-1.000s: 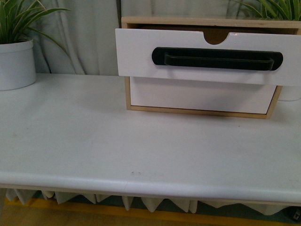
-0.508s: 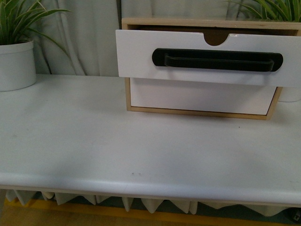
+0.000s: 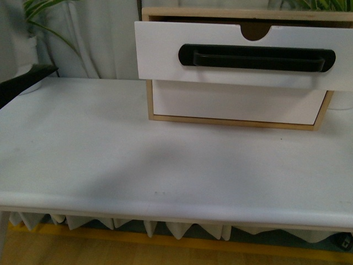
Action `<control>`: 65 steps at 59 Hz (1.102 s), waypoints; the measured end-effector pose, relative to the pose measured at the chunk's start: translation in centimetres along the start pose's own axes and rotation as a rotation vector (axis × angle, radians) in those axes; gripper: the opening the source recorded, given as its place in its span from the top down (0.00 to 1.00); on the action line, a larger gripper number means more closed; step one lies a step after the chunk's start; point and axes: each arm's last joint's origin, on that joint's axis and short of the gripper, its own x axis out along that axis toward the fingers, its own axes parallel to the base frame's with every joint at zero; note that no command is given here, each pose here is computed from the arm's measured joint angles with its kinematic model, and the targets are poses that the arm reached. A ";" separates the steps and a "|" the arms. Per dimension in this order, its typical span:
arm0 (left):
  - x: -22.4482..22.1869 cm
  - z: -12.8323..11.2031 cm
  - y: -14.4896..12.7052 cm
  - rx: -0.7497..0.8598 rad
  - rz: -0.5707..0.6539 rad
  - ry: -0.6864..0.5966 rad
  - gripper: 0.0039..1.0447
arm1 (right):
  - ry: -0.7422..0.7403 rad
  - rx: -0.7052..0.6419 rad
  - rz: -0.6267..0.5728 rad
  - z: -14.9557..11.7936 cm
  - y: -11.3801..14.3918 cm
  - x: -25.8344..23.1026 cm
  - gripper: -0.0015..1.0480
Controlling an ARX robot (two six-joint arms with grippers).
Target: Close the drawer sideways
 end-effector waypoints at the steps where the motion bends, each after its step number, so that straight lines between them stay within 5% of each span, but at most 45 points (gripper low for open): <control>1: 0.1 0.0 0.0 0.002 -0.001 -0.001 0.06 | 0.003 -0.006 0.004 0.0 -0.1 0.1 0.09; 27: 7.6 1.7 1.6 0.031 0.011 -0.046 0.06 | 0.049 -0.044 0.058 -0.3 -1.4 2.8 0.09; 65: 12.6 3.1 2.8 0.042 0.021 -0.078 0.06 | 0.062 -0.056 0.070 -0.6 -3.2 4.8 0.09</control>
